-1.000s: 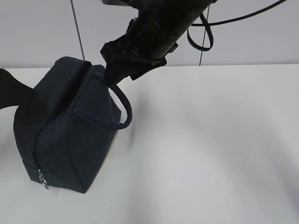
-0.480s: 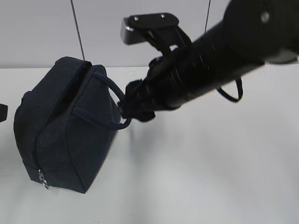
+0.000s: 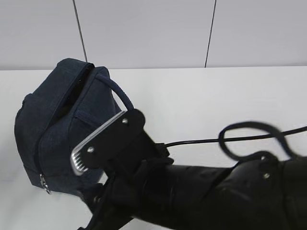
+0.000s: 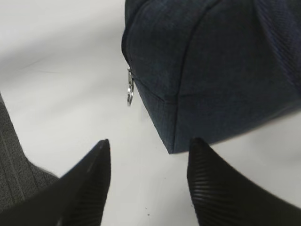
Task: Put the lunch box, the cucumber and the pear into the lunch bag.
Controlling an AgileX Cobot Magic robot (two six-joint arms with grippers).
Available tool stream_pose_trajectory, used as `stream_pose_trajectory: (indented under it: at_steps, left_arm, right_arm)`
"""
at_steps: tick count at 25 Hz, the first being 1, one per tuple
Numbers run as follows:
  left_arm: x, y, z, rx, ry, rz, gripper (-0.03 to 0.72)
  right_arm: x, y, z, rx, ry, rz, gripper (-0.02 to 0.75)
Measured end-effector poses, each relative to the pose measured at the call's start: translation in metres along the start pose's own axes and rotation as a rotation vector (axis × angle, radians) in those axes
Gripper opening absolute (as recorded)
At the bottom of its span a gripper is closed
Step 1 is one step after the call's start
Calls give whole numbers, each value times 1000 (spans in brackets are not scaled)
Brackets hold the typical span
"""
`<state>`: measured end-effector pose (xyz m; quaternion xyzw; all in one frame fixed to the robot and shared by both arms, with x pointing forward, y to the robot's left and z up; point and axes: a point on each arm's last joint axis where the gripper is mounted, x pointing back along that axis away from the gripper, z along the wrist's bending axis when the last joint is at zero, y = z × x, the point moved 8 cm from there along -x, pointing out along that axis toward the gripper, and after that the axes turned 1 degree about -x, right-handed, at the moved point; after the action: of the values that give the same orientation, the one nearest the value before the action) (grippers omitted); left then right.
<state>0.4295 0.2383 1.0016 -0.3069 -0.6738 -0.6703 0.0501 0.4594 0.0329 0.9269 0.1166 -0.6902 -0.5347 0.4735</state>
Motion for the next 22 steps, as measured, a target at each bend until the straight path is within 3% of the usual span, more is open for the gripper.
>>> stream_pose_trajectory:
  at_steps: [6, 11, 22]
  left_arm:
    - [0, 0, 0, -9, 3, 1, 418]
    - [0, 1, 1, -9, 7, -4, 414]
    - [0, 1, 1, -9, 7, -4, 414]
  right_arm:
    - [-31, -22, 4, -23, -18, -21, 411]
    - [-53, -38, 14, -47, 31, -15, 411]
    - [-101, -29, 30, -50, 80, -11, 410]
